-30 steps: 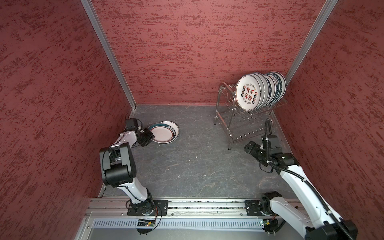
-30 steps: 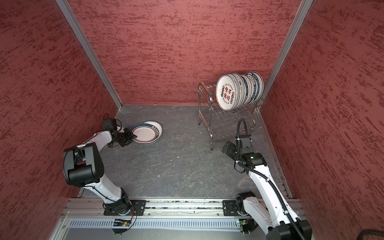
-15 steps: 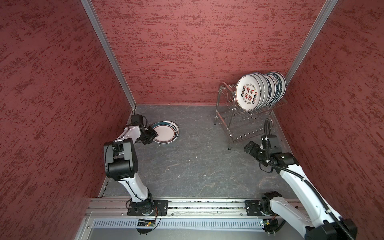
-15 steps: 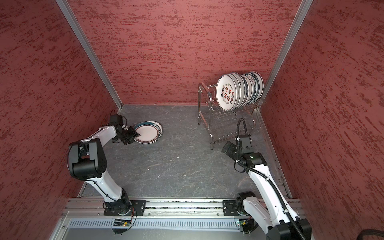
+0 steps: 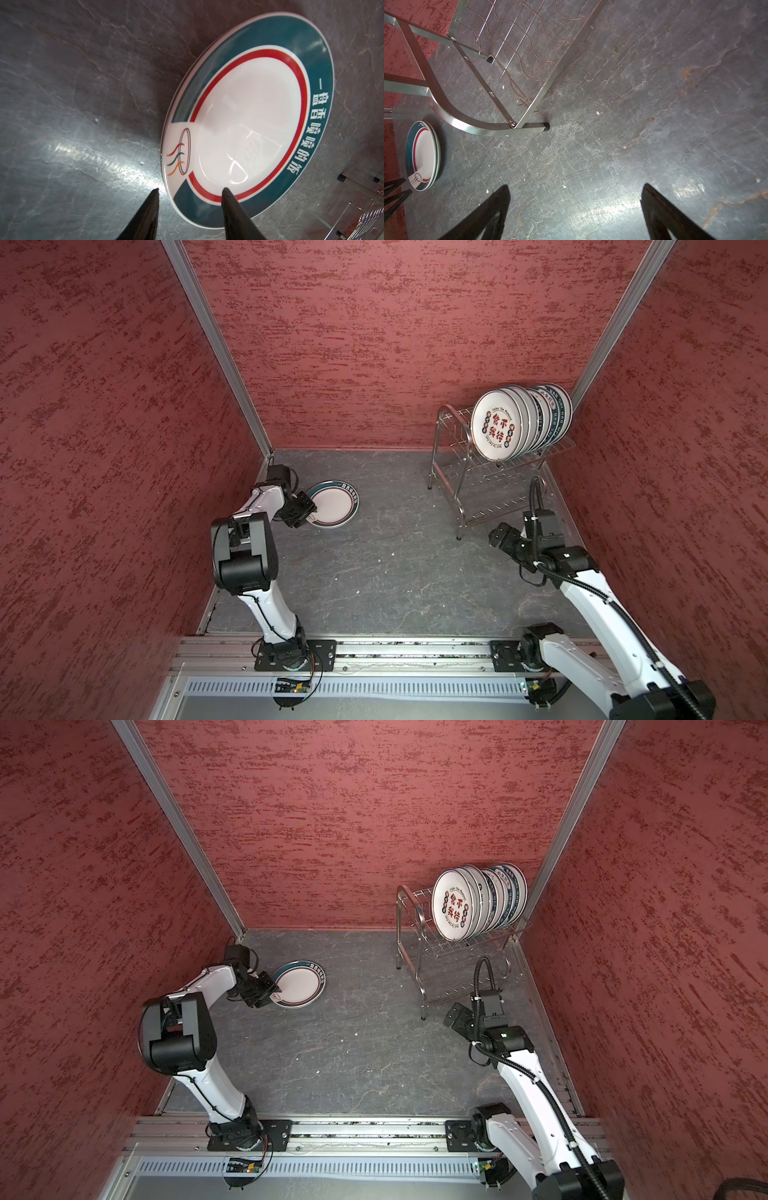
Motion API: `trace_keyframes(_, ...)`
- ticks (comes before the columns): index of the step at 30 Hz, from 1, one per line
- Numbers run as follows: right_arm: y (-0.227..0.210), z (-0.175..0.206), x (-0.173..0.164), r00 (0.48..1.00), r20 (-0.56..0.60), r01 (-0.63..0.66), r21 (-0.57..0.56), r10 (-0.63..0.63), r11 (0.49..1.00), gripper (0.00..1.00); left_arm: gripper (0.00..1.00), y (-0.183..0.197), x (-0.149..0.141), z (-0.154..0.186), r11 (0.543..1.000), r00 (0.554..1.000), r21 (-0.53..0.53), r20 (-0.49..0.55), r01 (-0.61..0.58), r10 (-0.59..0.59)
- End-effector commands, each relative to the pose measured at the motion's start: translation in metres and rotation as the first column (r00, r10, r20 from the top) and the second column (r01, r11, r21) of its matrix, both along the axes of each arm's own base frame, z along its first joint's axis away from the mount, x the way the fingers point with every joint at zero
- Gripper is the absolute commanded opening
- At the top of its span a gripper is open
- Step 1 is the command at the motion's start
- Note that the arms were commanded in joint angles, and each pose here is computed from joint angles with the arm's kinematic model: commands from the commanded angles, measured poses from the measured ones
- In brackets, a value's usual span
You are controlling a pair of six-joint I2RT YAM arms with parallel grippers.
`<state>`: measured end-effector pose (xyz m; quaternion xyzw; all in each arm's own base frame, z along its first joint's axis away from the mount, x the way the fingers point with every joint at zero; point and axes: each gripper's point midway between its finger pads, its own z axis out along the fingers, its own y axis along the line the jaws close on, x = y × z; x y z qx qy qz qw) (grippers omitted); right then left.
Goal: Unload the plates from the dish rack
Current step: Place the plate on the plate.
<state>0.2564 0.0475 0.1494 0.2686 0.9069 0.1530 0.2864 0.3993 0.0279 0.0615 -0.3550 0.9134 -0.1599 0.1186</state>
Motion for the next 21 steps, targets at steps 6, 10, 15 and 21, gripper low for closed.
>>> trace_keyframes(6, -0.003, 0.002, 0.0, 1.0, 0.013, 0.002, -0.025, -0.002, 1.0, 0.99, 0.6, 0.003, -0.008, 0.009, 0.999, 1.0, 0.033, -0.003, 0.018, -0.018)
trace_keyframes(10, -0.011, 0.02, 0.001, 0.999, 0.043, -0.005, -0.087, 0.009, 0.996, 0.99, 0.68, 0.005, -0.016, 0.039, 0.998, 0.998, 0.056, 0.062, 0.019, -0.023)
trace_keyframes(15, -0.013, 0.078, 0.007, 0.982, 0.17, -0.059, -0.161, 0.087, 0.985, 0.99, 0.74, 0.019, -0.037, 0.082, 0.997, 0.986, 0.075, 0.164, -0.024, 0.011)
trace_keyframes(21, -0.001, 0.175, 0.015, 0.904, 0.356, -0.16, -0.234, 0.238, 0.959, 0.99, 0.85, 0.032, -0.063, 0.128, 0.993, 0.96, 0.088, 0.275, -0.073, 0.046)
